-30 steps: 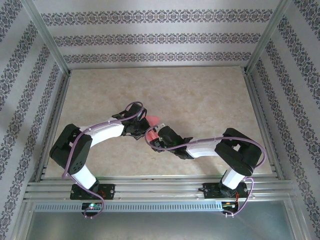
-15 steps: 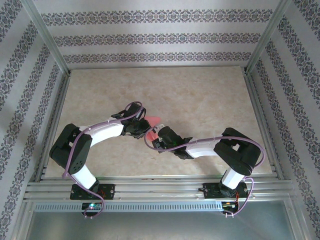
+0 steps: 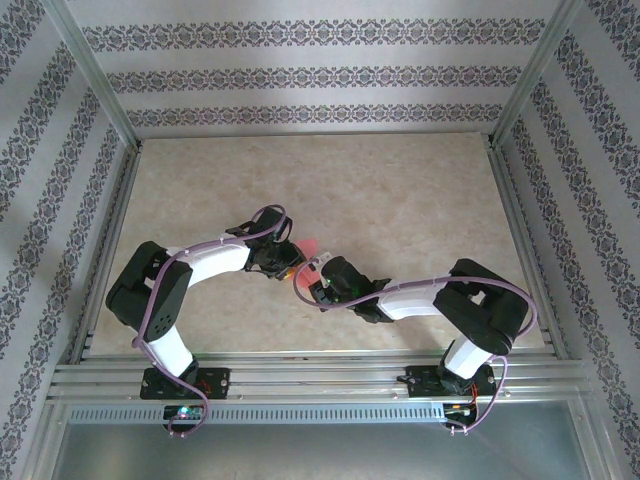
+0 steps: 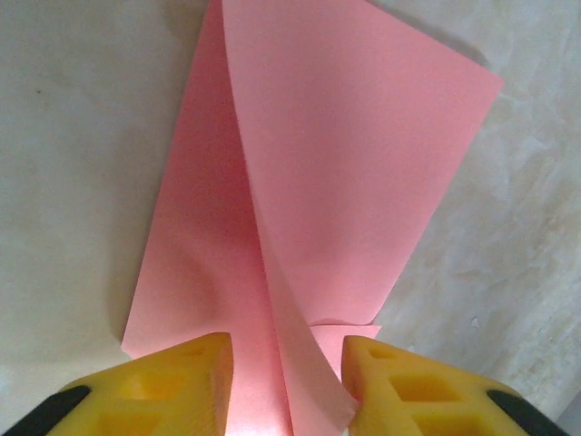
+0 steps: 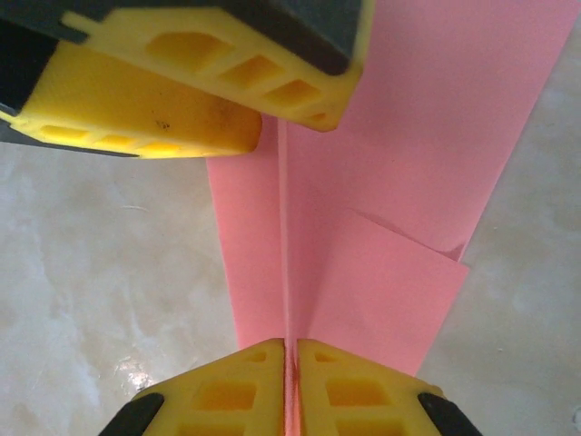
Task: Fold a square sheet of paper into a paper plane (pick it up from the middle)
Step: Fourth fold the wing at the center of the table.
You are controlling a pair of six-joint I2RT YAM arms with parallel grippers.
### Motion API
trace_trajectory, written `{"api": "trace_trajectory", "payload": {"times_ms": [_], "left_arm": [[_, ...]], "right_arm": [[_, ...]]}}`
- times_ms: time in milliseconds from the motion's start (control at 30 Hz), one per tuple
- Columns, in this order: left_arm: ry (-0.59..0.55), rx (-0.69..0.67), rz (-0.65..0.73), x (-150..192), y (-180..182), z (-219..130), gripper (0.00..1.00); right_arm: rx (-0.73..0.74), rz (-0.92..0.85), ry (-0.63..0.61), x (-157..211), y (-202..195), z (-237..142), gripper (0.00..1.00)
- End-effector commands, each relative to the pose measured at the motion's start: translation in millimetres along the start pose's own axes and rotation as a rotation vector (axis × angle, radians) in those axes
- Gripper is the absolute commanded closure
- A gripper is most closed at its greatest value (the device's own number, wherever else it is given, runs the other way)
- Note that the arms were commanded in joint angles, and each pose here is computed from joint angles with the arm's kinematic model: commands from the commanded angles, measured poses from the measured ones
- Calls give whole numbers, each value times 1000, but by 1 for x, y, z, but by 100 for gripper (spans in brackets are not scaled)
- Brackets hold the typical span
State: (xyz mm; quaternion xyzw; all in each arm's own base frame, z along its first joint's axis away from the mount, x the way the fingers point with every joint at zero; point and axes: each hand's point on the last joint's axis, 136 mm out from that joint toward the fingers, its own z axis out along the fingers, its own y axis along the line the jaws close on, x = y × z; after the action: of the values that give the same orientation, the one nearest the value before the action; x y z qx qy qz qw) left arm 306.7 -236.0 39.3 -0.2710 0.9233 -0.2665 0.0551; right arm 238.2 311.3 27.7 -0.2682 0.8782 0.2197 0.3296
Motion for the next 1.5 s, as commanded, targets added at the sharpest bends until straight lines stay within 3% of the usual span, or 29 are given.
{"api": "trace_trajectory", "payload": {"times_ms": [0,367,533,967,1267,1467], "left_arm": [[14,18,15,-3,-7,-1,62],[37,33,17,-2,-14,4,82],[30,38,7,-3,-15,0,84],[25,46,-6,-3,-17,-2,88],[31,79,-67,-2,-26,-9,99],[48,87,-127,1,-29,-8,100]], "right_arm": [[-29,-20,-28,-5,5,-4,88],[-37,-8,-4,2,5,1,81],[-17,1,9,1,3,6,72],[73,58,-9,-11,-10,10,66],[50,7,-47,-16,-8,-14,59],[-46,-51,-85,-16,-10,-28,52]]}}
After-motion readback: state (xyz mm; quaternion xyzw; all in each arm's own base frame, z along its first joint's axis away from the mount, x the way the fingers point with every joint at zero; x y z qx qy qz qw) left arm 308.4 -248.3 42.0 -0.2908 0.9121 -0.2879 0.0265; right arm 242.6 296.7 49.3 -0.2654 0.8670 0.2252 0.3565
